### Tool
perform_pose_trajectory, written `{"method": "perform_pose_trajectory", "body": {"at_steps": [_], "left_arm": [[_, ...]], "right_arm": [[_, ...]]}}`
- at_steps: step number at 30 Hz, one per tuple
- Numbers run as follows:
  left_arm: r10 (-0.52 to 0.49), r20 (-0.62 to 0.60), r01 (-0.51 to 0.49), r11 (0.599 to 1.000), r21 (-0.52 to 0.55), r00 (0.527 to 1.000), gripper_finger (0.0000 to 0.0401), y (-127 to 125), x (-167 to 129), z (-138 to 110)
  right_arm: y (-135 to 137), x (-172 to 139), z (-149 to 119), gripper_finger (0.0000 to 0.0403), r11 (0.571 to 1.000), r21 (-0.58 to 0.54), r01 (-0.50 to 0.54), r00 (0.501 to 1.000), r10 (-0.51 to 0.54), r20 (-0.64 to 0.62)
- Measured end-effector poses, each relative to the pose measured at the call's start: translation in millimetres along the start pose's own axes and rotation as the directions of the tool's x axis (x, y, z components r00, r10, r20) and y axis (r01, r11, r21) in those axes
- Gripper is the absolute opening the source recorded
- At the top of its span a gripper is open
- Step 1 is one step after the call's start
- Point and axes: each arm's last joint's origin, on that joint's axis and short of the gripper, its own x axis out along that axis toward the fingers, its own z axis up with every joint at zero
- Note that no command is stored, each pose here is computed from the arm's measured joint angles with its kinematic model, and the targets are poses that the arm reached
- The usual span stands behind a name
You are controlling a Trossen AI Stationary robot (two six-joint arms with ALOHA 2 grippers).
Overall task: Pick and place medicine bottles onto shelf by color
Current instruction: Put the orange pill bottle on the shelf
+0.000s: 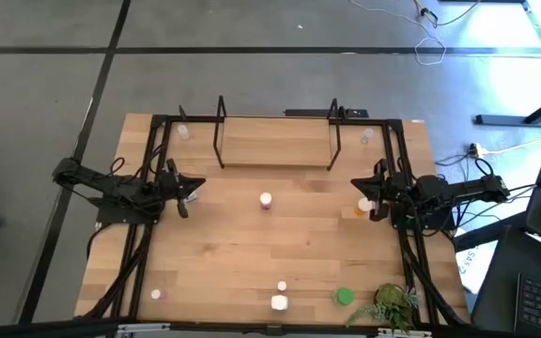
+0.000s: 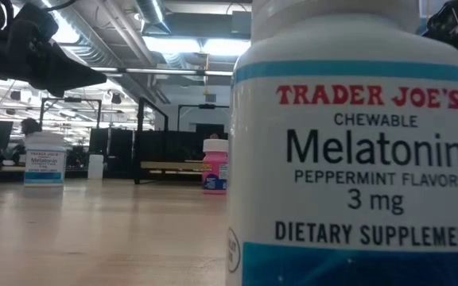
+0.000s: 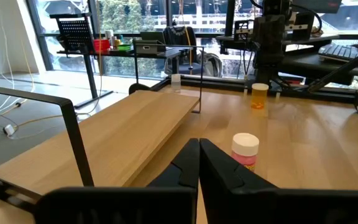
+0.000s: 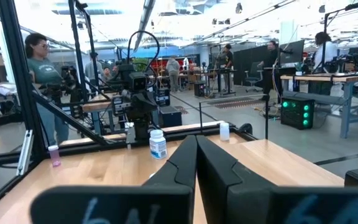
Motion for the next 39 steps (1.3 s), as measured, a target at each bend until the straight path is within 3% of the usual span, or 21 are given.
{"method": "perform_pose_trajectory", "body": {"at_steps": [8,16,22,26,31,39], "left_arm": [[0.0,0.0,0.0,1.0,0.0,1.0,0.0,0.0,0.0,0.0],[0.046,0.016,-0.046,0.999,0.025,0.999,0.0,1.4,0.0,2.3],[0.04,0.106,-0.056,0.988,0.146,0.994,0.0,6.8,-4.8,38.6],[0.049,0.158,-0.076,0.982,0.17,0.986,0.0,14.8,-11.8,74.6],[0.045,0.139,-0.075,0.973,0.217,0.989,0.0,16.9,-12.8,107.9],[0.105,-0.026,-0.092,0.946,0.31,0.994,0.0,0.6,7.9,140.7]], "right_arm": [[-0.3,-0.1,7.2,0.0005,0.999,-0.046,0.013,0.999,-0.012,0.041],[-1.5,1.8,52.7,0.0003,0.986,-0.11,0.129,0.989,-0.121,0.081],[3.9,18.8,89.9,0.0002,0.962,-0.177,0.207,0.97,-0.225,-0.091],[10.8,35.5,113.0,0.0001,0.949,-0.232,0.215,0.936,-0.268,-0.229],[20.0,55.9,139.8,0.0001,0.945,-0.253,0.208,0.88,-0.294,-0.374],[25.8,73.8,168.8,0.0,0.938,-0.042,0.344,0.702,-0.287,-0.652]]}}
